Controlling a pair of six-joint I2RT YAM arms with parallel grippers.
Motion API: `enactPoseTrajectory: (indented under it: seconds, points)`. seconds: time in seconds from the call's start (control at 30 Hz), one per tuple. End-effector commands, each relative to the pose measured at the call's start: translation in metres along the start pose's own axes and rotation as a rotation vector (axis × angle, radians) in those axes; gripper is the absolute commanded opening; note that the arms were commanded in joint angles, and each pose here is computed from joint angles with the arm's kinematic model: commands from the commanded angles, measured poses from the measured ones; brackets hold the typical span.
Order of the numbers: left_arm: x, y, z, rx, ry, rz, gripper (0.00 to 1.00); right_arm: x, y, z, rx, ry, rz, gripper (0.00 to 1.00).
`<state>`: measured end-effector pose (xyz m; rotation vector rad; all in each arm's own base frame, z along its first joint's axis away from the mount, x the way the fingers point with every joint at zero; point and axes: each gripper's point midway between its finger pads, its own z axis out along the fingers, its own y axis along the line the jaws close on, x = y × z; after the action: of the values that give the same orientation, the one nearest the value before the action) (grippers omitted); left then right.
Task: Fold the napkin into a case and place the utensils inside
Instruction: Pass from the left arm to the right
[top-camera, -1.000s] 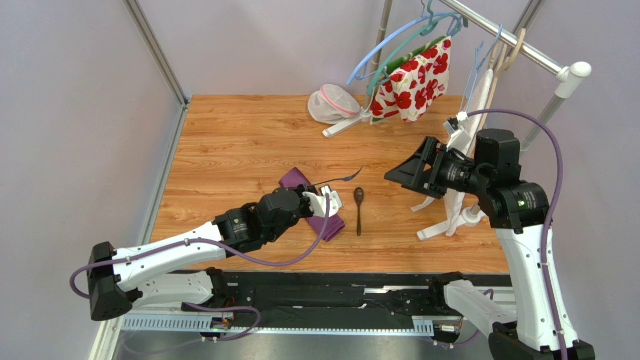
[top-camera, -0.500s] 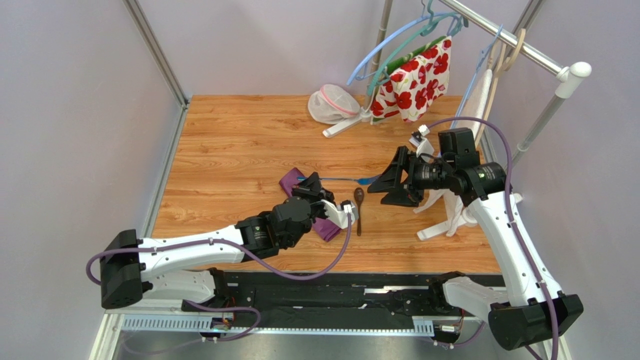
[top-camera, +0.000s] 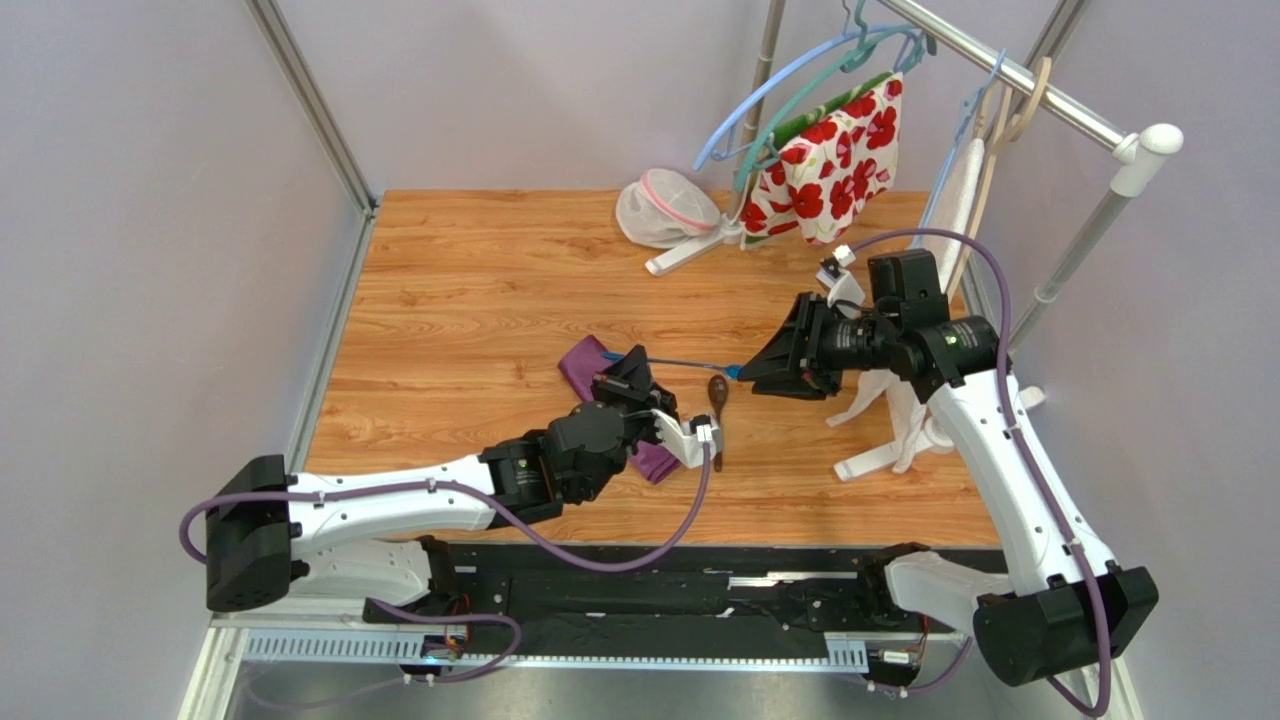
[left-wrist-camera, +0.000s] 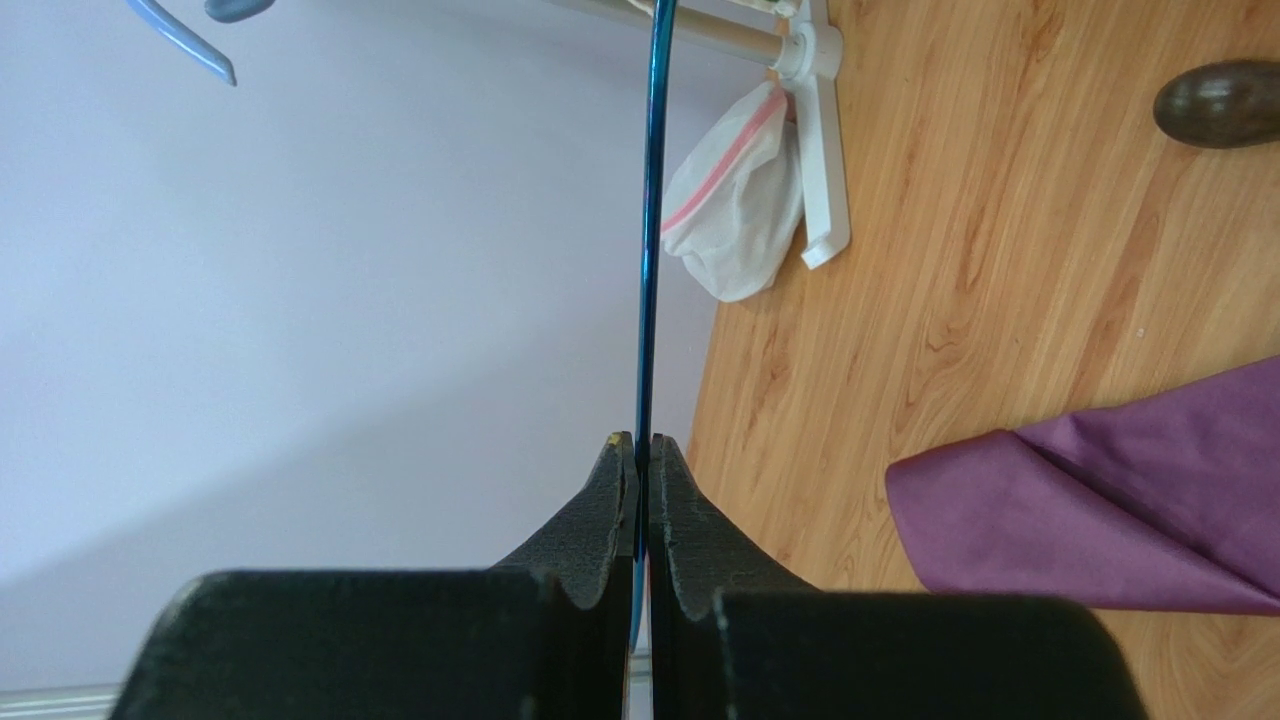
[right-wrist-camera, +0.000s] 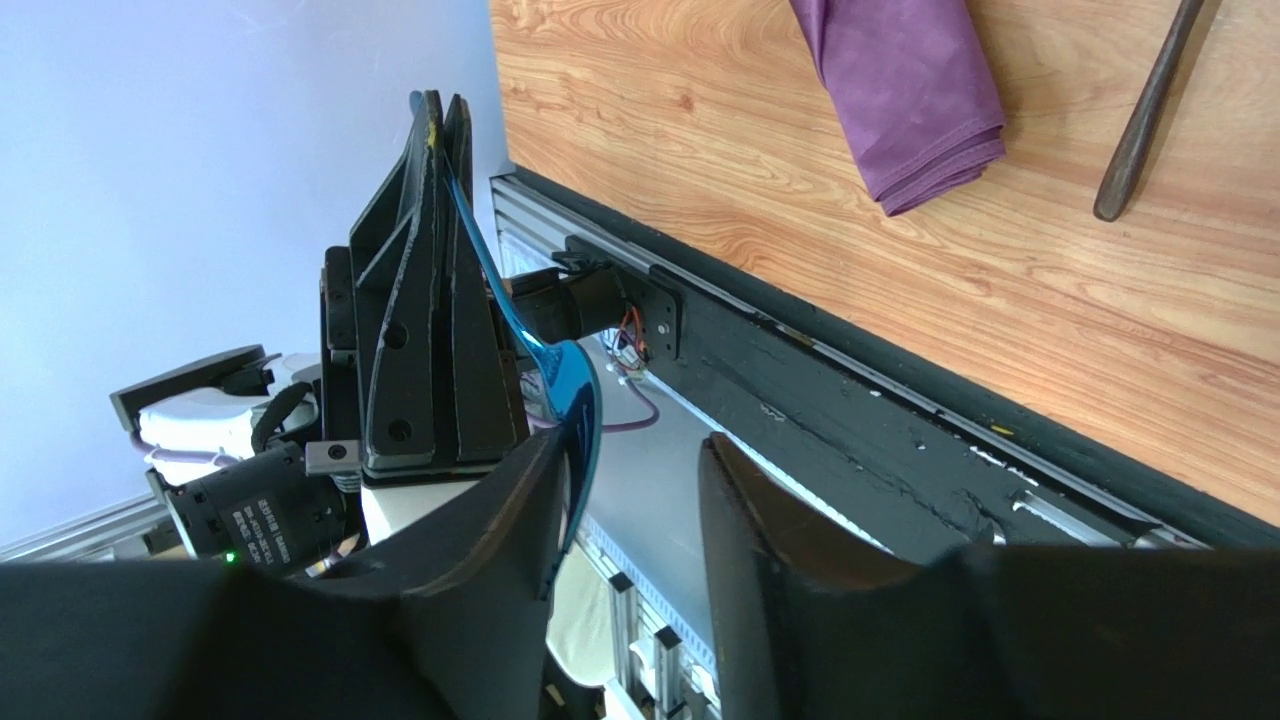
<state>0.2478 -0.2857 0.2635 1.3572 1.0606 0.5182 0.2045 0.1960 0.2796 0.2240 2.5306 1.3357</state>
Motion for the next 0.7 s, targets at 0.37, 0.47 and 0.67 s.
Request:
enactPoseTrajectory:
  seconds: [0.37,0.47,0.67]
  points:
    - [-0.010,0.009,-0.004,-0.062,-0.048,0.009,0.00,-0.007,-0.012,0.012,0.022,0.014,-0.001,0.21]
    - [-0.011,0.007,-0.004,-0.062,-0.055,0.014,0.00,-0.006,-0.013,0.013,0.021,0.023,0.005,0.13]
    - [-0.010,0.000,0.000,-0.051,-0.045,0.025,0.00,0.004,-0.015,0.011,0.010,0.030,0.033,0.00]
